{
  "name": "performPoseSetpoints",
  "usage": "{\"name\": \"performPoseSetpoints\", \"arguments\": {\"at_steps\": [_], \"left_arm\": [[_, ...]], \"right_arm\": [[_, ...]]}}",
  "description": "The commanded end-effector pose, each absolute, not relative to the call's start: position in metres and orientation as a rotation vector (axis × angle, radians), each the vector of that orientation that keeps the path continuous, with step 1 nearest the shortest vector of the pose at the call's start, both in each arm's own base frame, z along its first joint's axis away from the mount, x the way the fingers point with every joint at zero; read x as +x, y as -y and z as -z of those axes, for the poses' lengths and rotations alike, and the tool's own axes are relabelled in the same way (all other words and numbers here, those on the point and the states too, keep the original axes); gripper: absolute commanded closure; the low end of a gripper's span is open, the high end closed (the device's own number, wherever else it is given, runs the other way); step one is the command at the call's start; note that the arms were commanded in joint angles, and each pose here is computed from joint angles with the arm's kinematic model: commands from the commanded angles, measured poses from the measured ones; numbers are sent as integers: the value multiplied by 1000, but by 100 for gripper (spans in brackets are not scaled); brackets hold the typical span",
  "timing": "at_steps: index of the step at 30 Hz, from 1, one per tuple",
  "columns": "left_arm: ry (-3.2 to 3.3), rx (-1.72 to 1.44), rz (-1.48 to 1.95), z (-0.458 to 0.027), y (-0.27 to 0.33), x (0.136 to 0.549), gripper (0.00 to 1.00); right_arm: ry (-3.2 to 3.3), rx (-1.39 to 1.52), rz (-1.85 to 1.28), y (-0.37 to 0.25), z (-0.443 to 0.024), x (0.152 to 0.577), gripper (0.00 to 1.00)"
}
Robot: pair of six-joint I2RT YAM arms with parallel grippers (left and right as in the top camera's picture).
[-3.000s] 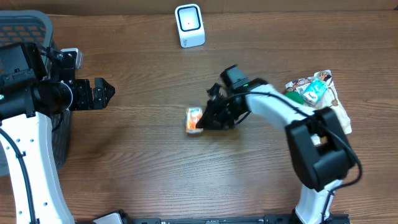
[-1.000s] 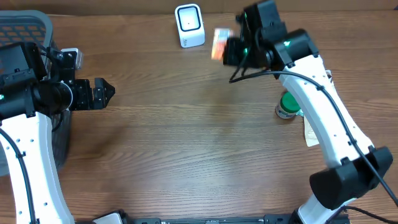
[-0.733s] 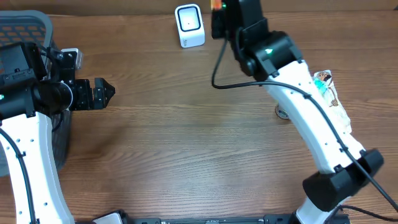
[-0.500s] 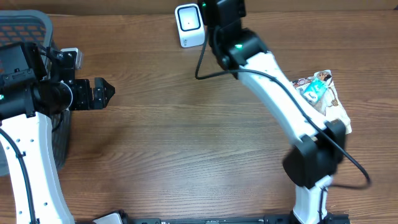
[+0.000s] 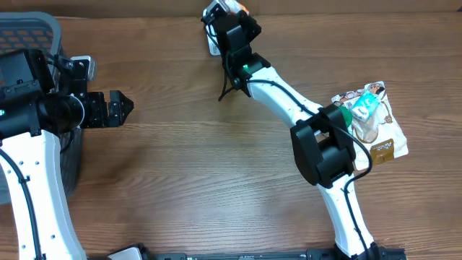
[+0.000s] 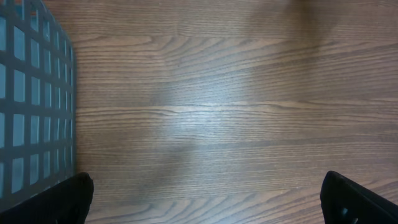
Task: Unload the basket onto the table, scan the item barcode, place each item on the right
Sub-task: 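Hold the tissue pack in front of the scanner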
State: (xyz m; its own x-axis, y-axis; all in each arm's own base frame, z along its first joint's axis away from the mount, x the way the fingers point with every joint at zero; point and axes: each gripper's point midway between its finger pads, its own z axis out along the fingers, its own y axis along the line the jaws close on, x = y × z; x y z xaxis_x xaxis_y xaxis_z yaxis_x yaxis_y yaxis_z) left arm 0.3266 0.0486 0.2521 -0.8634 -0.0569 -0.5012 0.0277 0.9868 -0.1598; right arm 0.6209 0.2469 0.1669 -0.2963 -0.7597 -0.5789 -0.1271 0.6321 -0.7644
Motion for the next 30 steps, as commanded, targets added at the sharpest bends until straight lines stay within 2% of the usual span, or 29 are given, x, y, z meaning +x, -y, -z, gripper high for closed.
{"name": "performPoseSetpoints", "arguments": {"at_steps": [1,12,20,30], "left_arm": [[-2610,-8,216,-249,-50,327,0],[-2610,-9,216,-249,-50,327,0],[-2610,-9,216,-249,-50,327,0],[-2610,-8,216,-249,-50,327,1]], "right_arm": [[-1775,-782,783,-252,-147,625,96],[-1753,-872,681,-277,-127,624,95],[-1692,-983,767,-281,-113,628,96],[-1656,-927,797,-279,-125,632,96]]}}
